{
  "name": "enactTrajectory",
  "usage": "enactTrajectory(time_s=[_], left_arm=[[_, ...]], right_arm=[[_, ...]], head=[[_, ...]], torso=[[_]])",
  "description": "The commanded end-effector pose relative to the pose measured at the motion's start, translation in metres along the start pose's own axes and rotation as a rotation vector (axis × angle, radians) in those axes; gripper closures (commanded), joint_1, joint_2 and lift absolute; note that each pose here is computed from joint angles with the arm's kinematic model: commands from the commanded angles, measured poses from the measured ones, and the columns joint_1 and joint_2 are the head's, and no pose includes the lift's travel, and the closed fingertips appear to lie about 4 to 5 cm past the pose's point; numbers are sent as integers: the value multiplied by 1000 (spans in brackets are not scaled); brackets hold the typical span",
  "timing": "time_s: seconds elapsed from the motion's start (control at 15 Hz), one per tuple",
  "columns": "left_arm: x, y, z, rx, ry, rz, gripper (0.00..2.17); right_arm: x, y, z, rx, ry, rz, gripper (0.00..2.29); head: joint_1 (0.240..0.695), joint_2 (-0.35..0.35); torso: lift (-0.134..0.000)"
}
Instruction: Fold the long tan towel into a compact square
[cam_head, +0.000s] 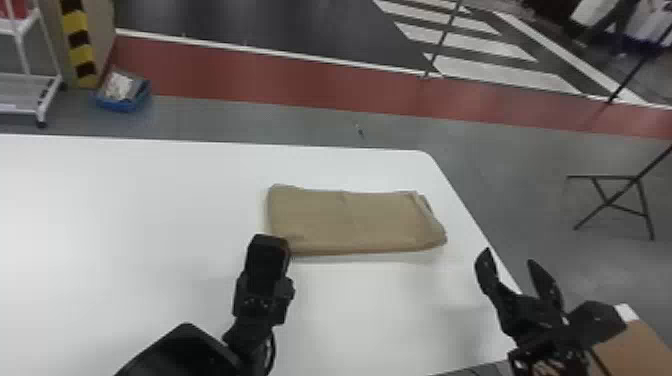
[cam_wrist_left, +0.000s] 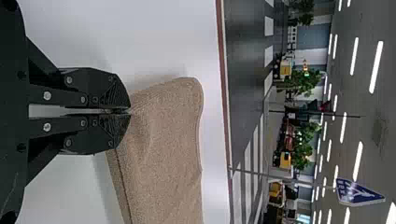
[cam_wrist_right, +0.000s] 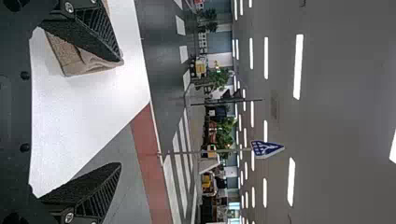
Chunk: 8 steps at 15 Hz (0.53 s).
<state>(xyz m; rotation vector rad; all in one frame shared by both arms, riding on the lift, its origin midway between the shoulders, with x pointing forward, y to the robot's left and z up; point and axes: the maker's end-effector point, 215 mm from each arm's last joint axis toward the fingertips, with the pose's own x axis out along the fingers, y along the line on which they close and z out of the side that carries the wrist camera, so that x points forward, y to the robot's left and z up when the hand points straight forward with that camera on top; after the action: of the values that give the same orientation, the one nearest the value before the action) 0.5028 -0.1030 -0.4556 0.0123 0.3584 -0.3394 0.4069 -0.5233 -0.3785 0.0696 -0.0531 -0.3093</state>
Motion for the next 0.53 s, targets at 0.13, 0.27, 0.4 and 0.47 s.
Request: enactTrajectory(time_s=[0.13, 0.27, 0.4, 0.47], left_arm=[[0, 6, 10, -18, -4, 9, 1355], [0, 14, 15, -32, -7, 21, 1355], [-2, 30, 19, -45, -15, 45, 1355], [-3, 42, 11, -41, 1, 61, 1355]], right_arm=[[0, 1, 4, 1, -17, 0, 90], [0, 4, 3, 2, -15, 4, 90], [0, 6, 4, 4, -18, 8, 93], [2, 7, 4, 4, -18, 9, 93]], head=[[695, -350], [695, -350], [695, -350], [695, -350]], torso=[[-124], [-124], [-124], [-124]])
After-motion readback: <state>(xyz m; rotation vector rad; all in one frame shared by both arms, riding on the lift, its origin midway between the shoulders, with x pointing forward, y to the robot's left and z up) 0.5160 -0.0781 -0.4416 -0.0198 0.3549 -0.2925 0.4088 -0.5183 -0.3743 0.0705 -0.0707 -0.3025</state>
